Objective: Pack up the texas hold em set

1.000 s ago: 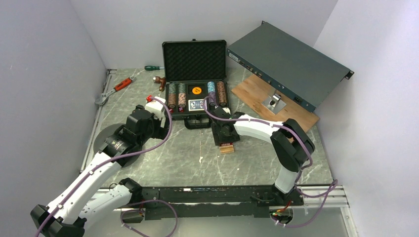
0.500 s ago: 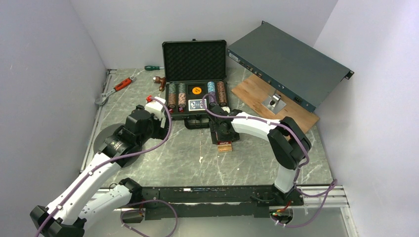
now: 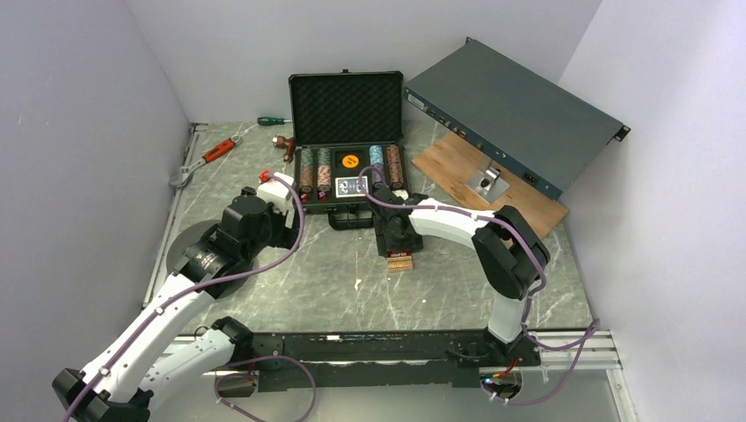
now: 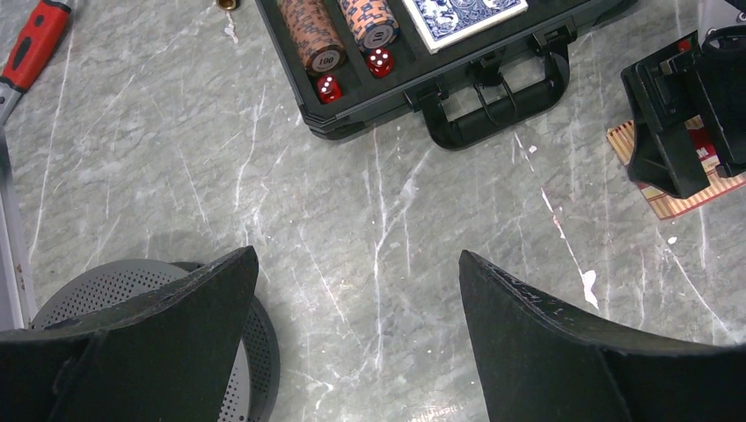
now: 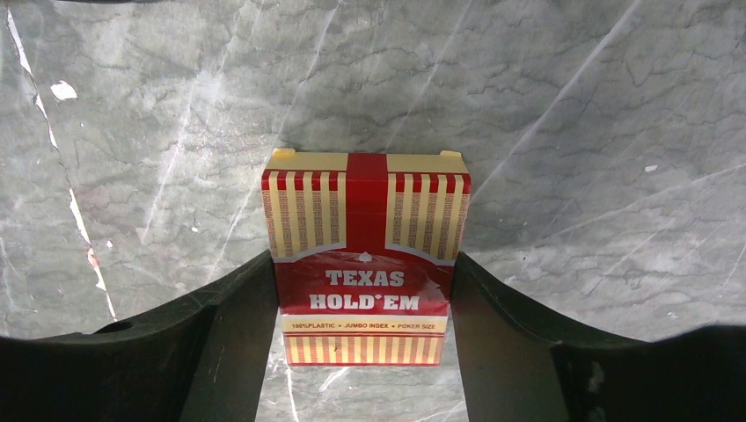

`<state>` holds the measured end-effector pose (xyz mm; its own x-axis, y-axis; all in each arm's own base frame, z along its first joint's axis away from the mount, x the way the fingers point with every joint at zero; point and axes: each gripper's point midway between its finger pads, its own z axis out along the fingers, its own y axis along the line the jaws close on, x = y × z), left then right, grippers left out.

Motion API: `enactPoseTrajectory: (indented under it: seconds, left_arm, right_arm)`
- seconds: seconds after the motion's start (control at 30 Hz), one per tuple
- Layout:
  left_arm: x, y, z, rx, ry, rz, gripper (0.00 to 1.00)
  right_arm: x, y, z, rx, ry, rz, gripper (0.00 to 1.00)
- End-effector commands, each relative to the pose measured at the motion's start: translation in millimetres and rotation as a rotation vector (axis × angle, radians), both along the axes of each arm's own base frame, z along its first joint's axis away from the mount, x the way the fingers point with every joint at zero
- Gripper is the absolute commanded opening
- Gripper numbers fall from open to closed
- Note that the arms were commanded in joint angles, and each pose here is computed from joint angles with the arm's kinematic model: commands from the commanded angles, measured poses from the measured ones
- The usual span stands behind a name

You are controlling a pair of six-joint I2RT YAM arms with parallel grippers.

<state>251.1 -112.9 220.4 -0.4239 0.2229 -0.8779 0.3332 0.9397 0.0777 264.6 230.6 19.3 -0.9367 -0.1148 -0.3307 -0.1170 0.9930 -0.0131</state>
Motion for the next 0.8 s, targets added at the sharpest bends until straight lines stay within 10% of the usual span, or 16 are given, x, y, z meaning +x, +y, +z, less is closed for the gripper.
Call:
enactPoseTrajectory:
  seconds: [0.0, 0.43, 0.77]
  left_arm:
    - [2, 0, 14, -0.027, -0.056, -0.001, 0.91]
    - [0, 2, 21, -0.04, -0.078, 0.001, 0.91]
    - [-2, 3, 24, -0.046, -0.088, 0.0, 0.9]
  right_arm:
    - [10, 6, 11, 0.008, -0.028, -0.021, 0.51]
    - [25, 24, 68, 0.109, -0.126, -0.036, 0.0]
    - [59, 43, 126, 0.163, -0.24, -0.104, 0.0]
